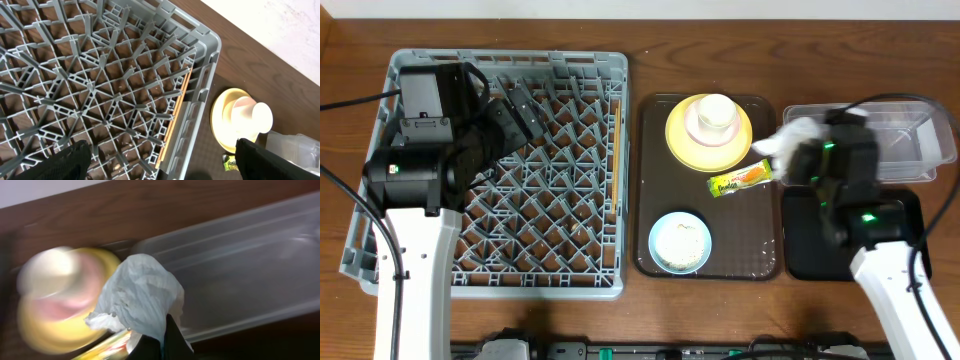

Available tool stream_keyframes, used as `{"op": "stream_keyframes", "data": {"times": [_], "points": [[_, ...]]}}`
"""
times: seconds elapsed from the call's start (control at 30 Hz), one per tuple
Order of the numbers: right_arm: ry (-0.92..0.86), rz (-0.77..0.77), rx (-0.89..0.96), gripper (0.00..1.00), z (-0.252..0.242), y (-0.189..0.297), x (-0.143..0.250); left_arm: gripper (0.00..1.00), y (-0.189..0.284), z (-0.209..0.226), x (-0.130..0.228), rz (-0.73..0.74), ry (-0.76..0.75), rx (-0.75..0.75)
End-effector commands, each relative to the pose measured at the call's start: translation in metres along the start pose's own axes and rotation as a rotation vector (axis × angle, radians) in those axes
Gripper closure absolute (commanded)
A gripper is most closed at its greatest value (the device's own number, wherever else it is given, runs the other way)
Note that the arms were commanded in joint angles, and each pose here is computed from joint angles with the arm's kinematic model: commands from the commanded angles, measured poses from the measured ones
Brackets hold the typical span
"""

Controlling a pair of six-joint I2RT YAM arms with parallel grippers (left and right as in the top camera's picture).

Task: Sort waste into correct bins and load items into the dishwasher rack
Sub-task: 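Carry the tissue to the clear plastic bin and release it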

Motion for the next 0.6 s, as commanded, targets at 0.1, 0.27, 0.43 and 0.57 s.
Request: {"op": "stream_keyframes", "data": {"times": [0.1, 0.27, 0.43, 0.57], "points": [[0.073, -0.051, 0.041, 0.99, -0.033, -0.018, -0.025, 0.07, 0.001, 0.0, -0.001, -0.003, -0.007, 0.004], [0.077, -0.054, 0.073, 0.99, -0.048, -0.04, -0.029, 0.07, 0.001, 0.0, -0.001, -0.003, -0.007, 0.004], [0.073, -0.01, 0.096, 0.99, -0.055, -0.069, -0.02, 0.07, 0.001, 0.0, -0.001, -0.003, -0.007, 0.004], [0.074, 0.005, 0.102, 0.96, -0.058, -0.087, -0.014, 0.07, 0.001, 0.0, -0.001, -0.003, -0.007, 0.004]]}}
Point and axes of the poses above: each gripper's point midway between its finger pads, its own y axis back along the fingers, its own z axis along the line the jaws close on, x = y × z, the point moved 9 cm from there along y, back along the fingers, and after that the axes turned 13 degrees about -y, right-handed, at the moved point
